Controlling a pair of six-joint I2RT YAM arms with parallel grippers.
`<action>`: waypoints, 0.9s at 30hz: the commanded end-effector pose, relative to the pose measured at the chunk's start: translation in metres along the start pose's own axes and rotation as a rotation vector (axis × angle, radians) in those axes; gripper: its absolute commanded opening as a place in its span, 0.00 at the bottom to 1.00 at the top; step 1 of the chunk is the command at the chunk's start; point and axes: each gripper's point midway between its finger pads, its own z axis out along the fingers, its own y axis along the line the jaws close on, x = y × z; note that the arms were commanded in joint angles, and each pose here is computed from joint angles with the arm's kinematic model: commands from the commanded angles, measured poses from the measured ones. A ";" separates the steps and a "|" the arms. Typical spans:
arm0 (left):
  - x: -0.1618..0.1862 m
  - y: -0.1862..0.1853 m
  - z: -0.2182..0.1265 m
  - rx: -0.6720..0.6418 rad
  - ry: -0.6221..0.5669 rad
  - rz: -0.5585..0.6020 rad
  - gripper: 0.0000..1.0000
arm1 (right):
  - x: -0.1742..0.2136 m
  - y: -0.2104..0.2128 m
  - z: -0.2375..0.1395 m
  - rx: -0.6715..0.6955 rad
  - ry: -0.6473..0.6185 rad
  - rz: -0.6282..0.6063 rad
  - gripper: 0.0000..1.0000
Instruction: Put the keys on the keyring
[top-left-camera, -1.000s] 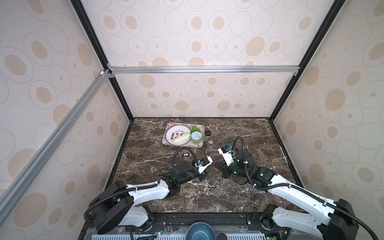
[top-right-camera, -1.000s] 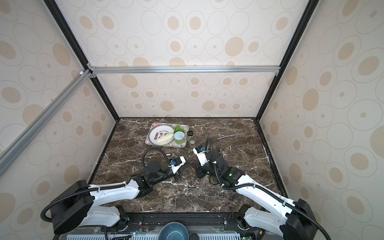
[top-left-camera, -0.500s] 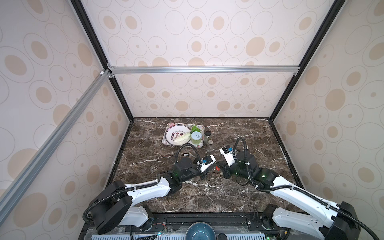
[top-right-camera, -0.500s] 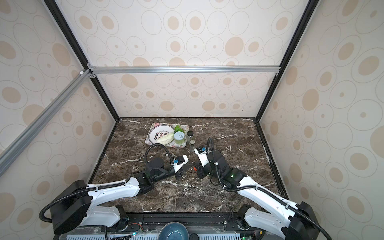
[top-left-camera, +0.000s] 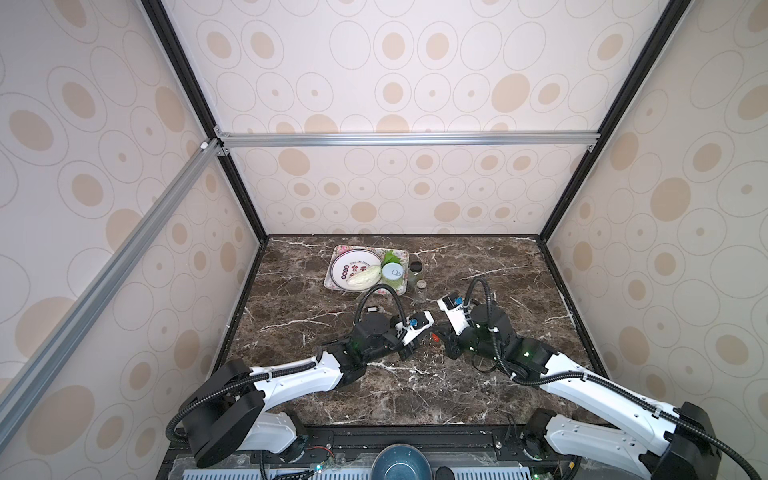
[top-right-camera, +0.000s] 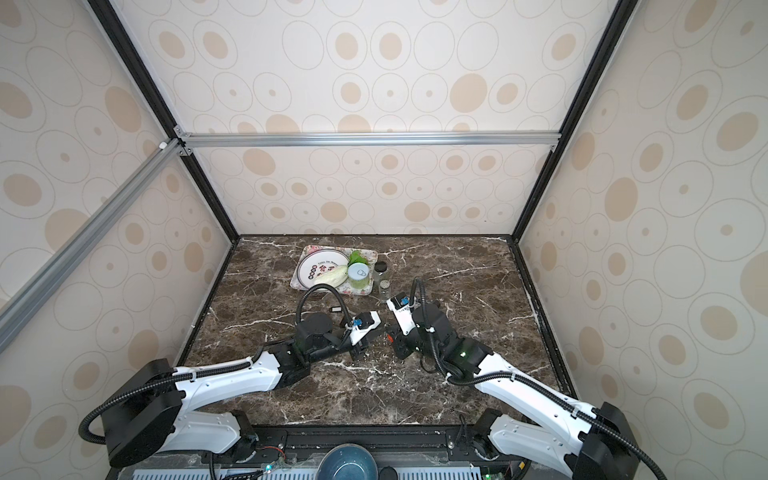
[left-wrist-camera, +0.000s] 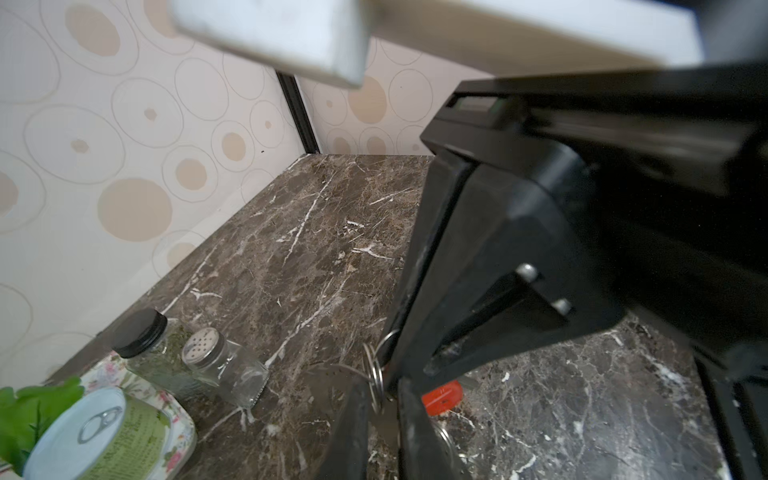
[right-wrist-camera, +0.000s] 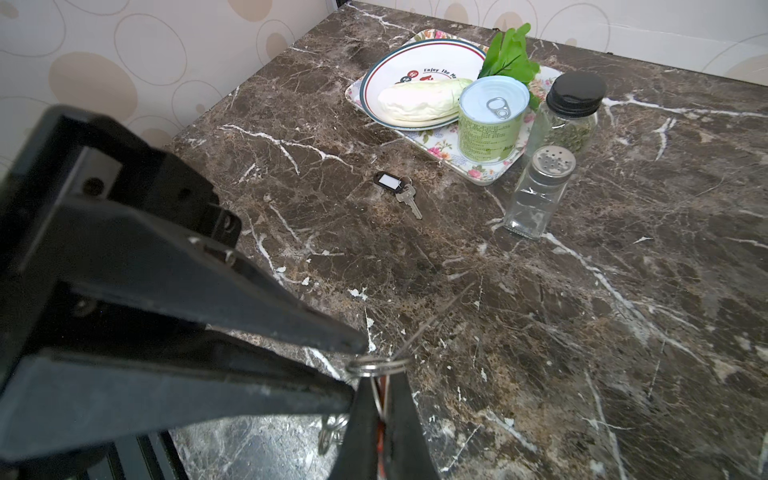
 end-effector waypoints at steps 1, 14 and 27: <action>-0.016 0.006 0.003 -0.022 -0.027 0.028 0.08 | -0.005 0.010 -0.003 -0.032 -0.016 -0.035 0.00; -0.020 0.008 0.001 -0.039 -0.053 0.039 0.00 | -0.005 0.016 -0.003 -0.047 -0.020 -0.057 0.00; -0.021 0.006 -0.013 -0.058 -0.121 0.042 0.00 | 0.003 -0.008 0.009 -0.006 0.012 0.090 0.00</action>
